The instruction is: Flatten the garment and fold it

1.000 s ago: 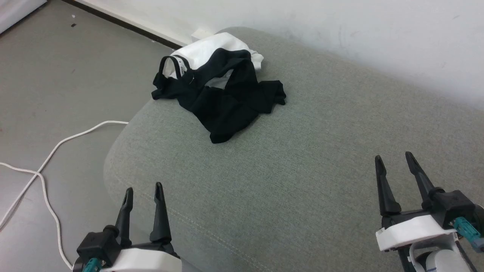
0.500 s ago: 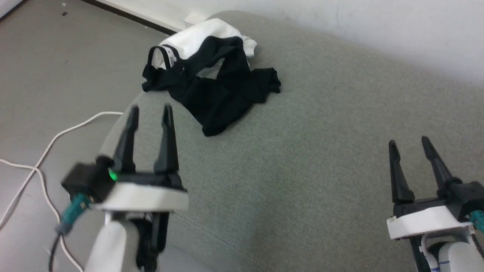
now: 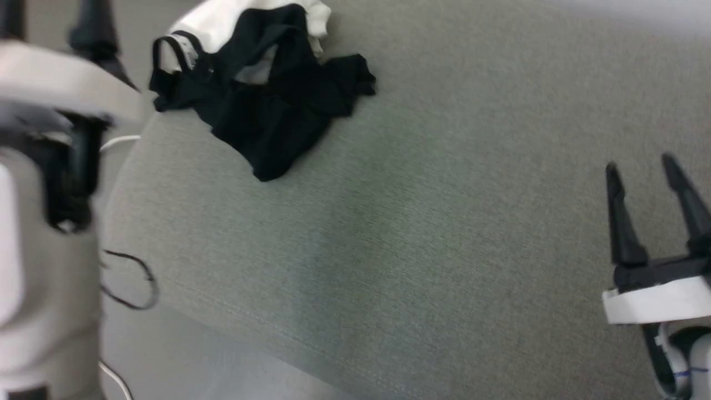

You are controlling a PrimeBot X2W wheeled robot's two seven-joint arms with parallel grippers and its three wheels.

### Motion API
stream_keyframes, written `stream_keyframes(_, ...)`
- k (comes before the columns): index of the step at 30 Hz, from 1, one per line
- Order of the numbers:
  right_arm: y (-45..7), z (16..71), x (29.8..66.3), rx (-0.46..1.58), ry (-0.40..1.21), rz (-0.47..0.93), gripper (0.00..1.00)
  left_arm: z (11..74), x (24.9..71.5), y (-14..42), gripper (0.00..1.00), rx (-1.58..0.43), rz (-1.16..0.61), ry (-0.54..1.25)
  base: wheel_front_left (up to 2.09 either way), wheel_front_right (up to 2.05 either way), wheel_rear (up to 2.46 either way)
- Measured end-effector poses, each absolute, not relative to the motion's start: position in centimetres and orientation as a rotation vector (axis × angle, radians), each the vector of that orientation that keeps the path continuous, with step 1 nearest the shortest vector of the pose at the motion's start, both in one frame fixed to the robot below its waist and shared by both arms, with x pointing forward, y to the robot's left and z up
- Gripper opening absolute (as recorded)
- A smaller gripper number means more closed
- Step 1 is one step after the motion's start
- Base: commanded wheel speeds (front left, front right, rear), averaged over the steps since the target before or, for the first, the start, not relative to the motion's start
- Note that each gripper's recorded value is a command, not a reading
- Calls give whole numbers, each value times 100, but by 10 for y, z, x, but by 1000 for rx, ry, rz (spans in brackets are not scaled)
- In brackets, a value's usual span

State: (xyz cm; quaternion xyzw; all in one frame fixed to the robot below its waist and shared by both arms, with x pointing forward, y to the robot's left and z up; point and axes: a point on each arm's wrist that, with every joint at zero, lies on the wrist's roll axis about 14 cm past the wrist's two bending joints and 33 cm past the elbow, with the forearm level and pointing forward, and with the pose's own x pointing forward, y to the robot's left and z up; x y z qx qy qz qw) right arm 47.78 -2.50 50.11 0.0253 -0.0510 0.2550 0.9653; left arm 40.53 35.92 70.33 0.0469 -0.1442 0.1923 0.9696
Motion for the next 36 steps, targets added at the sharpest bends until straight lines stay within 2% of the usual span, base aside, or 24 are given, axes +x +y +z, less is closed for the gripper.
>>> stream_keyframes(9, -44, 515, 505, 39, -163, 508, 100, 653, 468, 404, 100, 62, 431, 0, 0, 0, 0)
stream_keyframes(16, -71, 503, 520, 4, -144, 465, 100, 575, 509, 400, 100, 32, 364, 269, 0, 0, 0)
stream_keyframes(20, -86, 488, 526, -10, -107, 437, 100, 523, 519, 396, 100, -2, 359, 426, 0, 0, 0)
stream_keyframes(34, -123, 451, 531, -66, -19, 381, 100, 403, 528, 378, 100, -113, 378, 764, 0, 0, 0)
stream_keyframes(35, -126, 450, 530, -72, -17, 375, 100, 396, 527, 377, 62, -112, 381, 787, 0, 0, 0)
stream_keyframes(36, -129, 450, 530, -78, -14, 370, 100, 390, 525, 376, 41, -110, 381, 804, 0, 0, 0)
